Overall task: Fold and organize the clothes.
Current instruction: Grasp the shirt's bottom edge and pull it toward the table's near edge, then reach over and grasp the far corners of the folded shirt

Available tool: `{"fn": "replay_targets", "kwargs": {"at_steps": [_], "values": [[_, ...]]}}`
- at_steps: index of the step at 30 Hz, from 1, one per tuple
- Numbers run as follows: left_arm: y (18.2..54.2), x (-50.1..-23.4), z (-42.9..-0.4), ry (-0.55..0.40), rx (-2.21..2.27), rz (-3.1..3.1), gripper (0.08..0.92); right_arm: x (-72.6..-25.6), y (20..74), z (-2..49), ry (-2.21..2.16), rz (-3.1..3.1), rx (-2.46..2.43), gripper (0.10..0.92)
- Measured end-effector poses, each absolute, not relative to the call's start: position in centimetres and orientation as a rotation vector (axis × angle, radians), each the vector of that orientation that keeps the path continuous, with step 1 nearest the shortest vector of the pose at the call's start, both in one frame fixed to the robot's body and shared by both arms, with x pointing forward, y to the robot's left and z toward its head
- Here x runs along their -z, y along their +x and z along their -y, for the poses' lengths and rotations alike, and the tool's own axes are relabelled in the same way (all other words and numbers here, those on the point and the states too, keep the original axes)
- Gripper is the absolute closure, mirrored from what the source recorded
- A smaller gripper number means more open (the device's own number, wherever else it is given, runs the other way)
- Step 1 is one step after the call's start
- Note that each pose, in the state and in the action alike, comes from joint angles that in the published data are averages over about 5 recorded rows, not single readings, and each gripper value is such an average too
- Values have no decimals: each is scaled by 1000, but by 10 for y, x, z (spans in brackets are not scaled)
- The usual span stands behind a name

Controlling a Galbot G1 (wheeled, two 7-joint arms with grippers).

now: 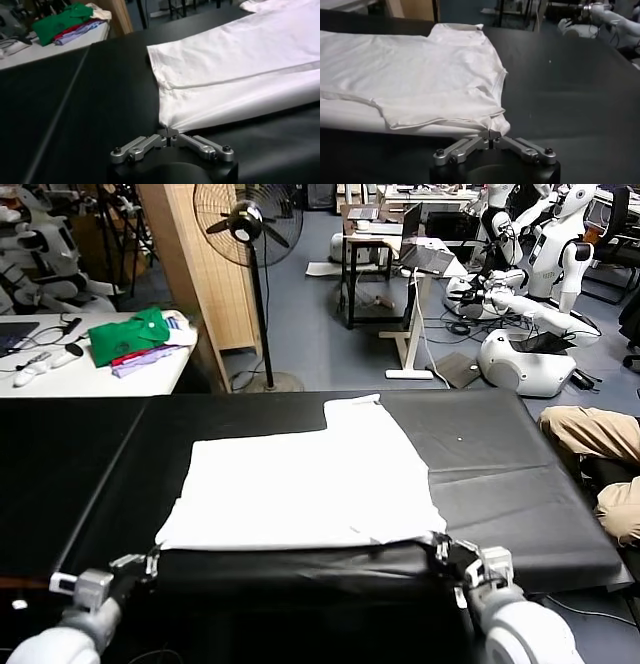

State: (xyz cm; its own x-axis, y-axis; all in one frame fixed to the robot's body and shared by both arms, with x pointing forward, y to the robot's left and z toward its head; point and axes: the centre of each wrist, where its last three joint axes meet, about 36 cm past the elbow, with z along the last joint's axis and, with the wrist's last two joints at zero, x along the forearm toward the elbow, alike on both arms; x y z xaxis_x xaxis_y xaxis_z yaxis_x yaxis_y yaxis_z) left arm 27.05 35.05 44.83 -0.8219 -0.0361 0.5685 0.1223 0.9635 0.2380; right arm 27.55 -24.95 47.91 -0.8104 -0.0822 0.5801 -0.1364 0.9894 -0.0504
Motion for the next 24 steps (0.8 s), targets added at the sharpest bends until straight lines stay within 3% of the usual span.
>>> {"fn": "replay_targets", "kwargs": {"at_steps": [3,6,12,15,18,24], "values": [[263,-452,-350,-50,365,2502,866,-481,268,247,185,2513,-110,852],[259,-454,-349,-37,364,2500,780,-484,262,245,199,2512,-112,709],[253,-459,-345,-39,351,2497,449,-498,259,248,226,2538,-97,375],[250,-464,-342,-45,346,2500,294,-505,265,254,240,2561,-68,259],[252,-472,-341,-47,323,2522,216,-507,281,260,247,2599,-62,229],[279,-492,-352,-43,210,2631,202,-494,348,268,226,2714,-45,224]]}}
